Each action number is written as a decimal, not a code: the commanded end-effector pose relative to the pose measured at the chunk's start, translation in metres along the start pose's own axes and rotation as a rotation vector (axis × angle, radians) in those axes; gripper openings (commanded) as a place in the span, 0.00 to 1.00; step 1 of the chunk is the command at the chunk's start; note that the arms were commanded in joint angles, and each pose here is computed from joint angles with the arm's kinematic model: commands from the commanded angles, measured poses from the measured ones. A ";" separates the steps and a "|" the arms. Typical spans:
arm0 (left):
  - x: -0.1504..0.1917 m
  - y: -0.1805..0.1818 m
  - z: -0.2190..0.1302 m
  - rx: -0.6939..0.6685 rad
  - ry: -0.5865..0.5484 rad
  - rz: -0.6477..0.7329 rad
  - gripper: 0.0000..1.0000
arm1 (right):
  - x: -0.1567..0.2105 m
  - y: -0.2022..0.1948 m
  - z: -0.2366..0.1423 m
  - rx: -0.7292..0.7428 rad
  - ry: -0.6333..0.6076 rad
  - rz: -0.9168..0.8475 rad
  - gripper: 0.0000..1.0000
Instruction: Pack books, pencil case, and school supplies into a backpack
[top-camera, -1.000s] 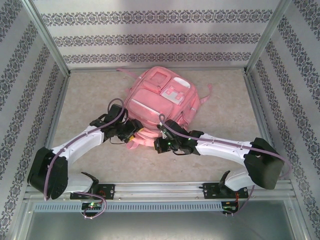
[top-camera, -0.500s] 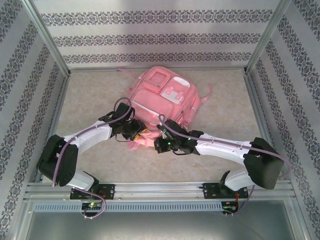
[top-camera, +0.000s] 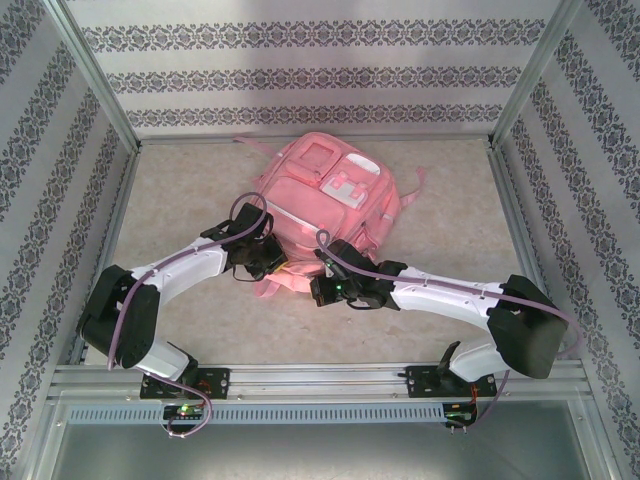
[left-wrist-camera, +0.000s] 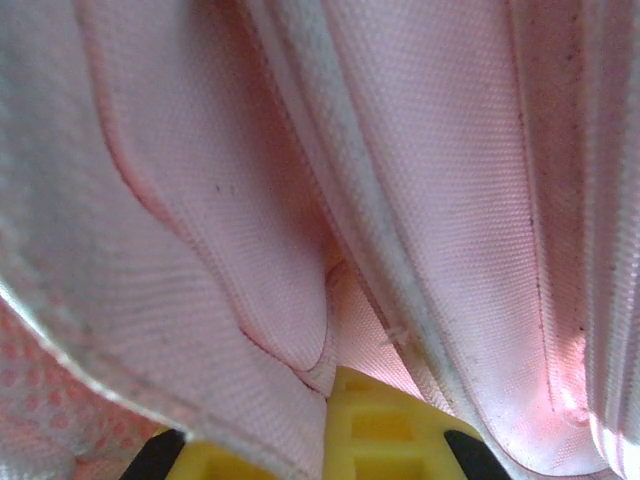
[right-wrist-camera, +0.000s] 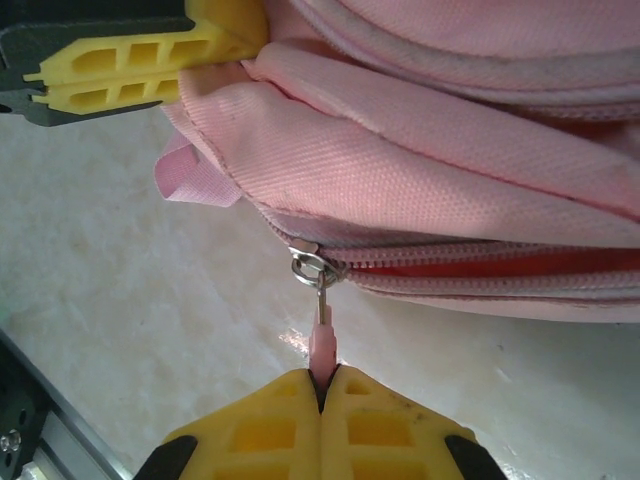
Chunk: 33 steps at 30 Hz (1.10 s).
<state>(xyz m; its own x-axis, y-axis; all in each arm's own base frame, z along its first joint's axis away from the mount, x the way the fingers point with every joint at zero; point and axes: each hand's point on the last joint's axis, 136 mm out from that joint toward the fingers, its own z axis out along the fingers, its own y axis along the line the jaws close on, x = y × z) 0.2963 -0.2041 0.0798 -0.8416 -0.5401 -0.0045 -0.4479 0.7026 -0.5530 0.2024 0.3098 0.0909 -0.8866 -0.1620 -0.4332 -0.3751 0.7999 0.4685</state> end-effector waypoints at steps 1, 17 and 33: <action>-0.014 -0.019 -0.008 0.032 -0.068 0.052 0.00 | 0.001 -0.012 -0.003 0.055 -0.005 -0.022 0.00; -0.015 -0.014 -0.016 0.024 -0.087 0.068 0.00 | 0.012 -0.034 -0.011 0.083 -0.007 0.016 0.00; -0.014 -0.009 -0.027 0.035 -0.104 0.067 0.00 | 0.003 -0.063 -0.030 0.108 -0.056 0.067 0.00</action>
<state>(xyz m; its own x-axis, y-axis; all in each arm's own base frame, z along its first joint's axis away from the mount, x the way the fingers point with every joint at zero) 0.2951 -0.2014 0.0966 -0.8459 -0.5317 -0.0432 -0.4142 0.7057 -0.5748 0.2156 0.2610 0.0926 -0.8850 -0.0660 -0.4609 -0.3077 0.8257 0.4727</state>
